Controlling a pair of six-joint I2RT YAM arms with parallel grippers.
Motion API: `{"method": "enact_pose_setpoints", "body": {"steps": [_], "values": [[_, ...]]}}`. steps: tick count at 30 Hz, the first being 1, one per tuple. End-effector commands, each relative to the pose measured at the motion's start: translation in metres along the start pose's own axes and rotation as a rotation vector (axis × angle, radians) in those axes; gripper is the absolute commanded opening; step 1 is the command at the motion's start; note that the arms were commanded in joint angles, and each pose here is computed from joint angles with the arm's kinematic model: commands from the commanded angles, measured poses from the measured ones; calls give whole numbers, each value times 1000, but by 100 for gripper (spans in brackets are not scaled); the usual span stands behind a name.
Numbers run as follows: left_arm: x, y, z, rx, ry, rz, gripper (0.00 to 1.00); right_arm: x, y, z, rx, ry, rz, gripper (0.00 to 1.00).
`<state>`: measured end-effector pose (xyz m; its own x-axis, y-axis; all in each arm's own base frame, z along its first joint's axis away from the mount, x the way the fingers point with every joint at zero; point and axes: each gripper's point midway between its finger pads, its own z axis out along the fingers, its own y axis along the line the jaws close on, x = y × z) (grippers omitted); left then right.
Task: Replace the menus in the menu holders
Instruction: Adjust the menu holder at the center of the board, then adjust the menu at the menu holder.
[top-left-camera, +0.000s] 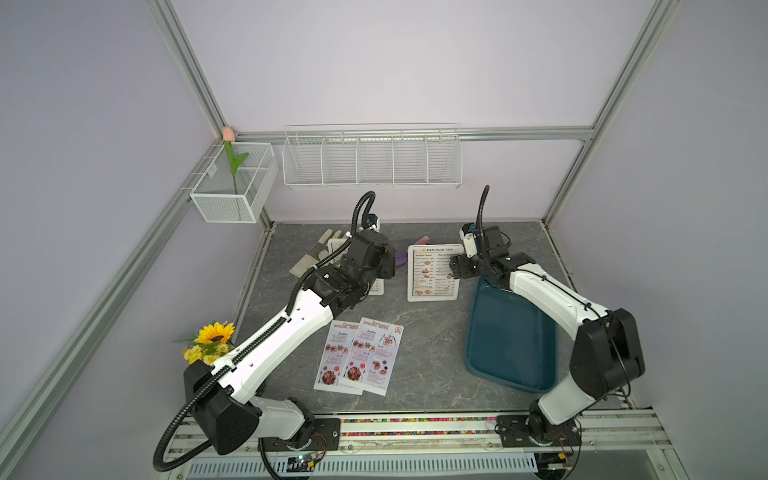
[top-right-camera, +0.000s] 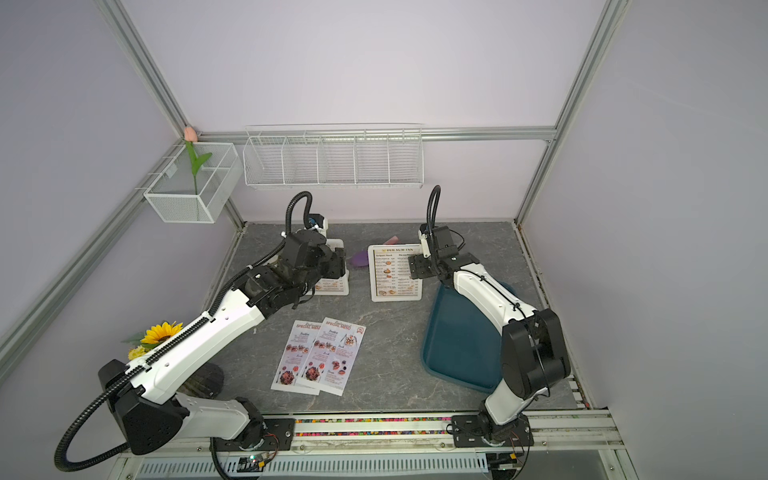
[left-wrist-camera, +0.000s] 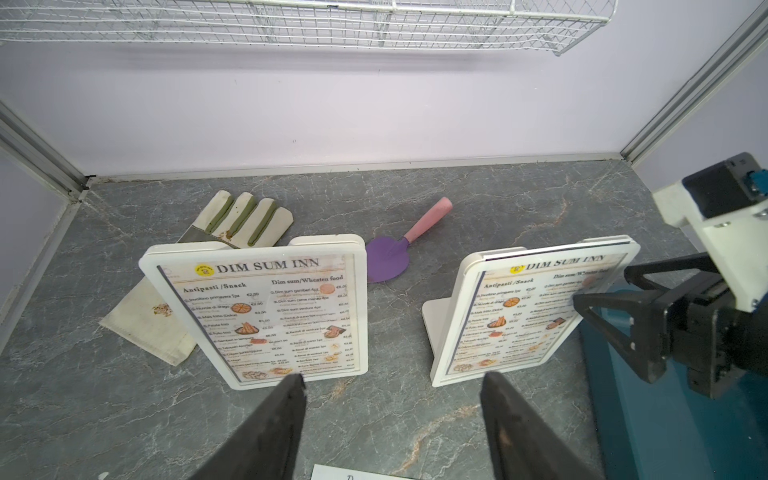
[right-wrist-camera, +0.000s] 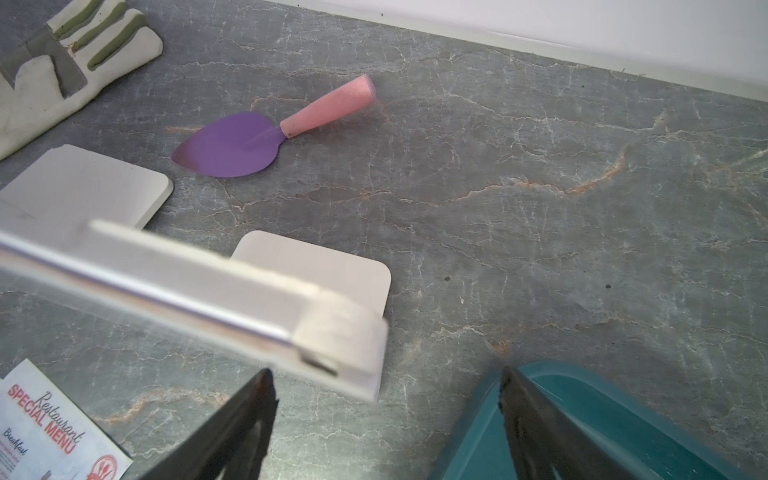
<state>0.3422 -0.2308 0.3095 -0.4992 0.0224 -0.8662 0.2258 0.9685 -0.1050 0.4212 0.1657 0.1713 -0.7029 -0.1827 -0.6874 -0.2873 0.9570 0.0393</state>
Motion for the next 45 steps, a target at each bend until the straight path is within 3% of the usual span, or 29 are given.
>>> {"method": "enact_pose_setpoints", "body": {"steps": [1,7,16,28,34,45], "values": [[0,8,-2,-30,2,-1,69,-29,11,-42,-64,-120,36,85],[3,5,6,-38,20,11,70,-62,36,-75,-84,-229,87,86],[14,14,27,-119,58,21,71,-99,63,-40,51,-200,-1,86],[24,25,31,-147,79,18,72,-98,87,-6,71,-167,-76,85],[25,25,31,-150,80,15,72,-105,80,-17,95,-190,-73,85],[23,25,27,-139,74,7,72,-88,12,-27,180,-152,2,85]]}}
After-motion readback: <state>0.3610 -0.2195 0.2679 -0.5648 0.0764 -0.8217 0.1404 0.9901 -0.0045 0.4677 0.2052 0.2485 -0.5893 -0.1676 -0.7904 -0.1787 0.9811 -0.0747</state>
